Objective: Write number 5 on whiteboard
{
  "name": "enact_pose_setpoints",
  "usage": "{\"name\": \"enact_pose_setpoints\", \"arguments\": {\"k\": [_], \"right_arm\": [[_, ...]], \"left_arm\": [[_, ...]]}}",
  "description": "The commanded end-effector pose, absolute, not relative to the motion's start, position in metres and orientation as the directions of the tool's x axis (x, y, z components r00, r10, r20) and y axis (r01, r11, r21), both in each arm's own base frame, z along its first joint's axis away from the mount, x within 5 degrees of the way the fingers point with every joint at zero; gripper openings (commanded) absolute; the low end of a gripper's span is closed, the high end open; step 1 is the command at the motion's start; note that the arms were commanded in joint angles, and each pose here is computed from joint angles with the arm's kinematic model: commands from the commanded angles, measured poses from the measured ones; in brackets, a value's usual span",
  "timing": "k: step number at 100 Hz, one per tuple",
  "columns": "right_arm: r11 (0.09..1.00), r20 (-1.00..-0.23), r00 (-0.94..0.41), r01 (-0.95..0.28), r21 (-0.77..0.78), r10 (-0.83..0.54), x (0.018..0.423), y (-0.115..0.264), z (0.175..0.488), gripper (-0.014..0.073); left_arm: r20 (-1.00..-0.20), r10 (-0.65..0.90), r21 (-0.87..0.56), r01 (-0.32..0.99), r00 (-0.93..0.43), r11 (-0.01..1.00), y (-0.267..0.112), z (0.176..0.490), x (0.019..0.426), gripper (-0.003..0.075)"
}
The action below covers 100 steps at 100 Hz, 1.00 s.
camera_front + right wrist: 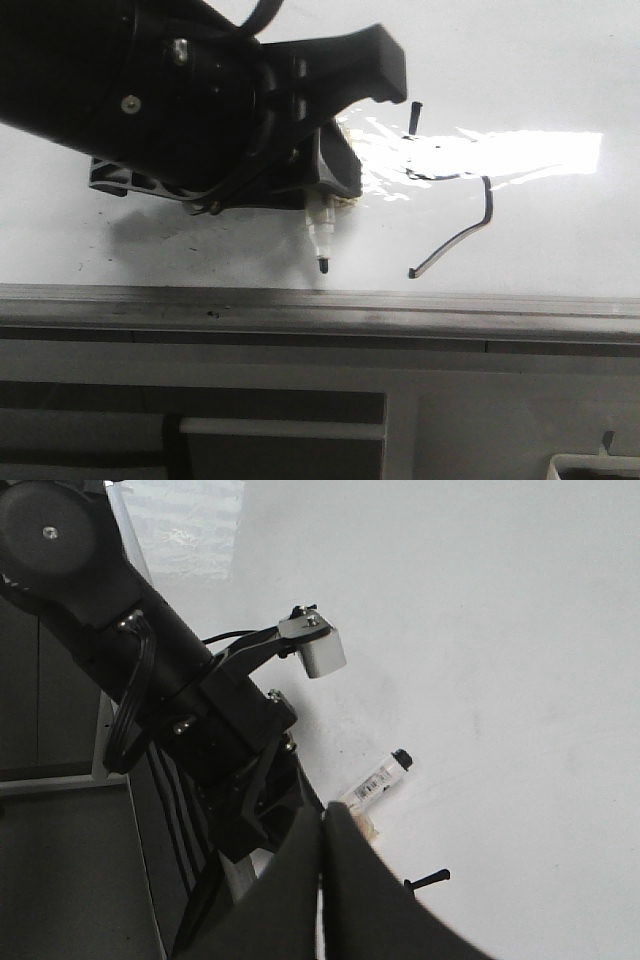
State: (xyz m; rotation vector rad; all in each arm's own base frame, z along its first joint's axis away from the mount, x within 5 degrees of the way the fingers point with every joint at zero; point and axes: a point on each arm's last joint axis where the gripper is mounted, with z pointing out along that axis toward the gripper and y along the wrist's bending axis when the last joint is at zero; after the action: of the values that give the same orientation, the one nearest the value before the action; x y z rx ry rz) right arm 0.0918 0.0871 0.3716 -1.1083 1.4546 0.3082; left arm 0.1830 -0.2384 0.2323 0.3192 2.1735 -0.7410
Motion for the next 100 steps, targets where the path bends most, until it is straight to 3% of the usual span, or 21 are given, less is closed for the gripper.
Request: {"name": "enact_pose_setpoints", "arguments": {"k": [1, 39, 53, 71, 84, 94, 100], "right_arm": [[0.559, -0.895, 0.213, -0.718, -0.415, -0.391, 0.092, 0.084, 0.388, -0.0062], [0.572, -0.909, 0.189, -0.724, -0.385, -0.372, 0.092, 0.084, 0.388, -0.0062], [0.572, -0.909, 0.189, -0.724, -0.385, -0.372, 0.092, 0.084, 0.388, -0.0062], [0.586, -0.898, 0.246, -0.689, -0.427, -0.365, 0.080, 0.076, 0.395, -0.0062], [0.612, -0.869, 0.329, -0.617, -0.494, -0.369, 0.061, 0.061, 0.403, -0.0062], [0.653, -0.865, 0.331, -0.568, -0.502, -0.377, 0.049, 0.049, 0.402, -0.0062], [0.680, -0.867, 0.306, -0.538, -0.499, -0.394, 0.042, 0.040, 0.396, -0.0062]], "left_arm": [[-0.786, -0.114, -0.406, 0.368, -0.608, 0.836, -0.230, 0.236, 0.197, 0.0286], [-0.784, -0.118, -0.409, 0.365, -0.609, 0.836, -0.230, 0.236, 0.197, 0.0521], [-0.786, -0.136, -0.438, 0.388, -0.603, 0.811, -0.229, 0.250, 0.194, 0.0592], [-0.825, -0.060, -0.443, 0.579, -0.562, 0.684, -0.219, 0.297, 0.166, 0.0585], [-0.876, -0.129, -0.432, 0.639, -0.464, 0.636, -0.192, 0.333, 0.146, 0.0580], [-0.921, -0.211, -0.384, 0.670, -0.328, 0.636, -0.162, 0.354, 0.130, 0.0530], [-0.949, -0.207, -0.316, 0.700, -0.239, 0.641, -0.145, 0.357, 0.119, 0.0459]]}}
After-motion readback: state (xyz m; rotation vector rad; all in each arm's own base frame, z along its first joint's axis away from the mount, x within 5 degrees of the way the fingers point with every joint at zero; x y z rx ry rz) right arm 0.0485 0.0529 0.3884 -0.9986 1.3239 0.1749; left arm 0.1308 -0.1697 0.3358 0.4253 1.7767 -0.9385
